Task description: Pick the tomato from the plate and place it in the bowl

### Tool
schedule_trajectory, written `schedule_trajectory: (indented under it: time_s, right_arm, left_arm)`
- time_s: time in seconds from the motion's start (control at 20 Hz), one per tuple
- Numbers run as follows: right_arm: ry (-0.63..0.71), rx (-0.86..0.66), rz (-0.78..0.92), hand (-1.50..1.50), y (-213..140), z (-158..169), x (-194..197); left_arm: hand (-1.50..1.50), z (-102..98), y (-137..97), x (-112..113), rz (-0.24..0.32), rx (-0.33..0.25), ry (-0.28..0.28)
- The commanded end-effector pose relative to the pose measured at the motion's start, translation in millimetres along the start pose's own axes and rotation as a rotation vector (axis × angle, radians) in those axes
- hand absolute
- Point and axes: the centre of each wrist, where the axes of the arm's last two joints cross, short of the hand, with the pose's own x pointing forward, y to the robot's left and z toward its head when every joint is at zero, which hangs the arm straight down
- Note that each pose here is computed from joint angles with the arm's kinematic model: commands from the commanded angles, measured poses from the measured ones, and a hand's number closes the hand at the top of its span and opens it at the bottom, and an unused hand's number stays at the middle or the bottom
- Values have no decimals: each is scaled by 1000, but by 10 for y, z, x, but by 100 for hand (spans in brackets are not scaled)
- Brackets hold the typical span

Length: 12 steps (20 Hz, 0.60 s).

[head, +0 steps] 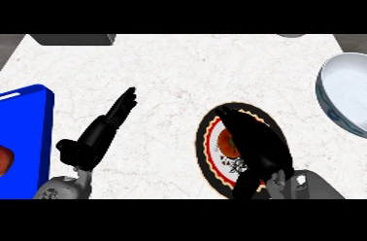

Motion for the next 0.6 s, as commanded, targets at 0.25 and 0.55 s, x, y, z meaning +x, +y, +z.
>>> schedule_trajectory:
  time_s: [0.25, 0.55]
  right_arm:
    - [82, -117, 58, -150, 106, -83, 78]
    - [108, -99, 42, -150, 213, -97, -85]
  left_arm:
    - [0, -153, -50, -67, -8, 3, -6]
    - [0, 37, 36, 64, -3, 1, 5]
